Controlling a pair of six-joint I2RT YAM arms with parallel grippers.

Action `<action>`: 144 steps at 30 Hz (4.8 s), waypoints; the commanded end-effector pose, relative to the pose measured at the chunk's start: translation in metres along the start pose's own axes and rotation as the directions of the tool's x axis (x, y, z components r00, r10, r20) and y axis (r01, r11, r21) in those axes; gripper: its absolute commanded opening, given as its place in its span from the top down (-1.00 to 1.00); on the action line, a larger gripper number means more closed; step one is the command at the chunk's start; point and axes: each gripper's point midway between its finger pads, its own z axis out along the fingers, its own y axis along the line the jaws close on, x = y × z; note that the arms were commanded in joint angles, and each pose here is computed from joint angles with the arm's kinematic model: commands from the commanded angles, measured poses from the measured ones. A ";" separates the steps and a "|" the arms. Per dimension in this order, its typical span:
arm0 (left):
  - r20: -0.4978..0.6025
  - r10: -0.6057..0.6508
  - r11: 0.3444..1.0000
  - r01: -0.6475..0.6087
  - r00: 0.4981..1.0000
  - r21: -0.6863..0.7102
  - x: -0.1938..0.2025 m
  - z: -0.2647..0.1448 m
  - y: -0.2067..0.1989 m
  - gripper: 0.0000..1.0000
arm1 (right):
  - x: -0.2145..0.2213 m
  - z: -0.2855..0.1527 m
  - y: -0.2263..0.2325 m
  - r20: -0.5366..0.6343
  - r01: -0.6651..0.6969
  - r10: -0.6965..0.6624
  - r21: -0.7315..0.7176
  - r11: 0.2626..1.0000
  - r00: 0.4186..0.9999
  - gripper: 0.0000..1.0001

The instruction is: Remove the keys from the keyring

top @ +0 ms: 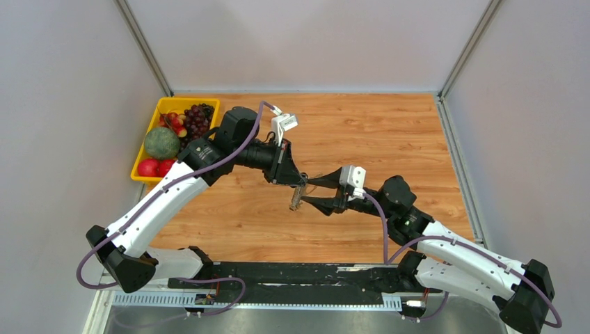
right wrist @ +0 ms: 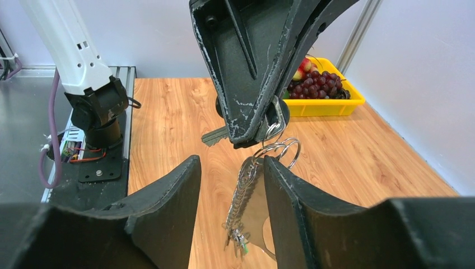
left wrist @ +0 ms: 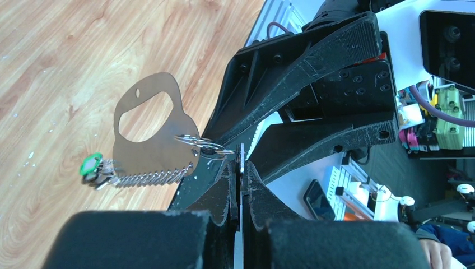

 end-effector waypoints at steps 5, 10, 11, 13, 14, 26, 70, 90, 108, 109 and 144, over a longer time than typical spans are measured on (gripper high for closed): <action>0.031 0.041 0.997 -0.043 0.999 0.070 -0.005 -0.005 -0.021 1.00 | -0.034 0.005 -0.012 0.096 0.044 -0.050 0.056 0.997 0.994 0.00; 0.036 0.044 0.997 -0.047 0.998 0.066 -0.005 -0.007 -0.022 1.00 | -0.035 0.004 -0.017 0.097 0.042 -0.051 0.089 0.995 0.994 0.01; 0.037 0.044 0.997 -0.046 0.998 0.066 -0.005 -0.007 -0.022 1.00 | -0.035 0.004 -0.018 0.097 0.041 -0.050 0.093 0.995 0.994 0.05; 0.037 0.042 0.997 -0.044 0.998 0.068 -0.005 -0.006 -0.022 1.00 | -0.035 0.004 -0.019 0.099 0.039 -0.049 0.099 0.994 0.994 0.20; 0.036 0.042 0.997 -0.045 0.998 0.069 -0.004 -0.006 -0.022 1.00 | -0.035 0.004 -0.020 0.098 0.037 -0.047 0.102 0.994 0.994 0.29; 0.054 0.062 0.997 -0.065 0.997 0.042 -0.009 -0.013 -0.025 1.00 | -0.028 0.002 -0.015 0.074 0.053 -0.059 0.080 0.995 0.996 1.00; -0.004 -0.024 0.989 0.024 1.000 0.146 0.017 0.019 -0.006 1.00 | -0.034 -0.019 0.009 0.198 0.167 -0.168 0.018 0.986 0.966 1.00; 0.038 0.056 0.994 -0.060 0.998 0.090 0.003 -0.003 -0.021 1.00 | -0.025 -0.026 0.005 0.103 0.077 -0.082 0.048 0.996 0.991 0.19; 0.048 0.034 0.993 -0.039 0.998 0.115 0.003 -0.003 -0.024 1.00 | -0.032 -0.011 0.001 0.128 0.026 -0.030 0.039 0.999 0.991 0.20; 0.044 0.030 0.992 -0.035 0.999 0.123 0.005 -0.002 -0.024 1.00 | -0.031 -0.010 0.000 0.126 0.024 -0.030 0.042 0.999 0.992 0.20; 0.000 -0.058 0.996 0.058 0.998 0.071 0.028 0.016 0.014 1.00 | -0.046 -0.025 -0.005 0.163 0.086 -0.101 0.098 0.992 0.981 1.00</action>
